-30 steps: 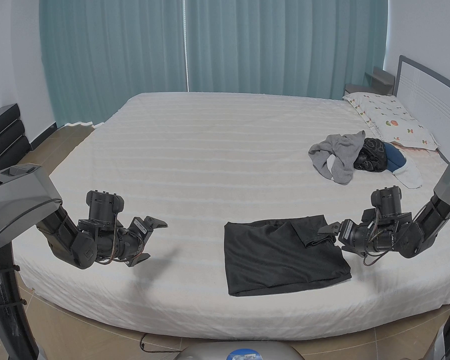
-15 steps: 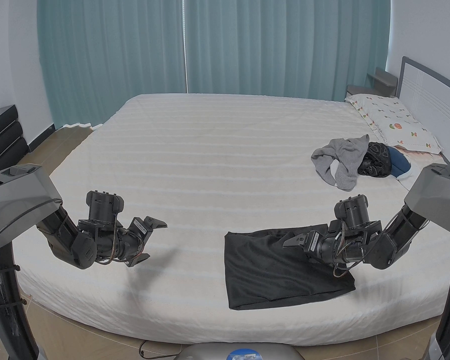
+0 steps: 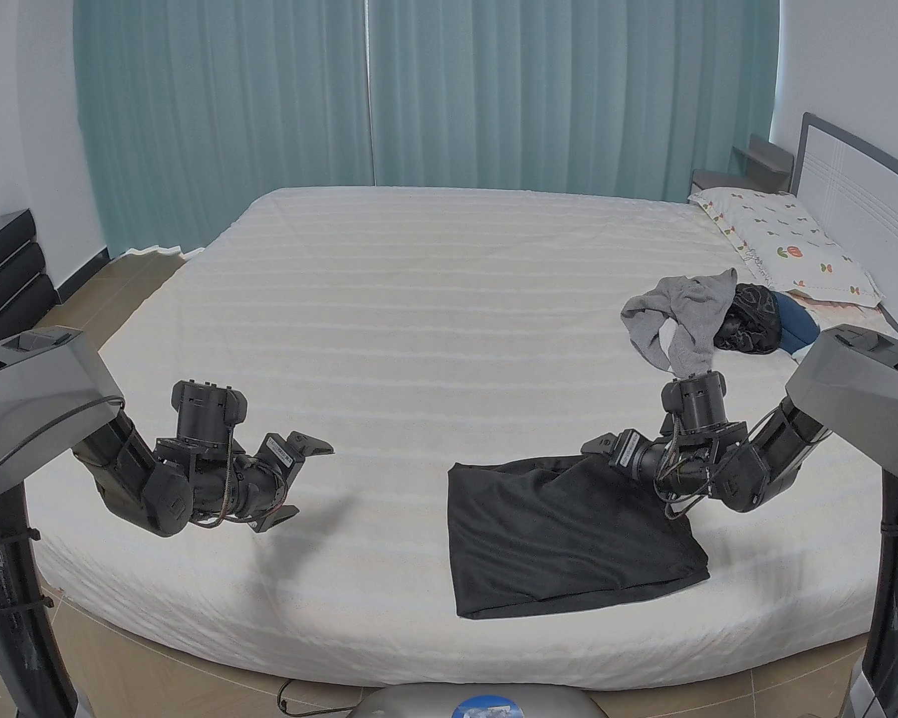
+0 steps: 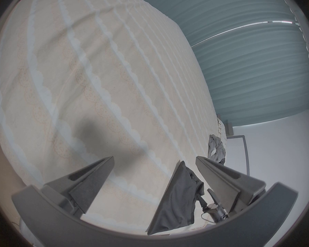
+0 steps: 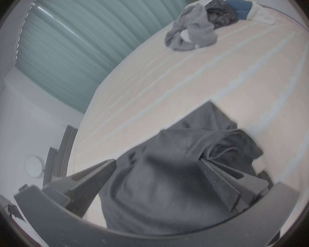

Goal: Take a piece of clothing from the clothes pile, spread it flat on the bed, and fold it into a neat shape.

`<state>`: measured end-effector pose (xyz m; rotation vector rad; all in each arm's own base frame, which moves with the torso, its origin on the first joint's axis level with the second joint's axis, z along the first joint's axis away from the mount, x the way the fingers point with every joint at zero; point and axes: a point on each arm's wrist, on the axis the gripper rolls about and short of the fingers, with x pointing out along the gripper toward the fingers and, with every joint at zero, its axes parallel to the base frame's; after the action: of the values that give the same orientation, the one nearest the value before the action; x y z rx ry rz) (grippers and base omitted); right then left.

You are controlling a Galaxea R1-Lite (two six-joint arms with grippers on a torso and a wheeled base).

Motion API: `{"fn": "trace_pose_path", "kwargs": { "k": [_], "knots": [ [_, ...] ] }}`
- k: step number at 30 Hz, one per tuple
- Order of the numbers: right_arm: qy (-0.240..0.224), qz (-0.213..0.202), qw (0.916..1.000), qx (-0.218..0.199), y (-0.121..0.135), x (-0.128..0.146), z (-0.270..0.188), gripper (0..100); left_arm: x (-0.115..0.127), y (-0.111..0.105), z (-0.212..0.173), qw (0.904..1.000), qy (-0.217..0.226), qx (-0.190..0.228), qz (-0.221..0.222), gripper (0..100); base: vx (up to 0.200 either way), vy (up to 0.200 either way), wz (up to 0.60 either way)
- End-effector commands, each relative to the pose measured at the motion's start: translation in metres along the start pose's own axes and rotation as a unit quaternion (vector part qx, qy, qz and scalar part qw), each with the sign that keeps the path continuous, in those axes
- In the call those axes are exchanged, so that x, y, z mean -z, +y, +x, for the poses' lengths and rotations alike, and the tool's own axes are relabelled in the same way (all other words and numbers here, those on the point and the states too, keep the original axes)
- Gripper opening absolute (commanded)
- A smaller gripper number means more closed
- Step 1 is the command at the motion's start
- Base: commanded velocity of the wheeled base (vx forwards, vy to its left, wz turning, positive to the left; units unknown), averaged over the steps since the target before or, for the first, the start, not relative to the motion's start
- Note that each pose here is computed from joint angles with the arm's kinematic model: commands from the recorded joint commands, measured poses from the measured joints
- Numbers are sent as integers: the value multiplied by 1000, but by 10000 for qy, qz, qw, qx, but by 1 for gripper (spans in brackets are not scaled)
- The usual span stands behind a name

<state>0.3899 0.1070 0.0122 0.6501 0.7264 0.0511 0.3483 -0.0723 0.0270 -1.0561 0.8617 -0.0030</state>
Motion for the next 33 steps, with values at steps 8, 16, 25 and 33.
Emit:
{"fn": "trace_pose_path", "kwargs": {
  "k": [8,16,25,33],
  "knots": [
    [-520,372,9975,284,-36,-34,5,100,-1,0,0,10000,15,13,-14,100,0,0,0],
    [-602,402,9972,186,-42,-32,1,100,4,-4,3,10000,72,26,7,100,0,-25,0],
    [-540,366,9979,39,-37,-31,-3,100,12,-7,2,9998,169,28,77,100,0,-200,0],
    [-241,322,9989,-248,-33,-26,-9,100,22,-7,3,9995,275,-50,128,100,0,-200,0]
  ]
}}
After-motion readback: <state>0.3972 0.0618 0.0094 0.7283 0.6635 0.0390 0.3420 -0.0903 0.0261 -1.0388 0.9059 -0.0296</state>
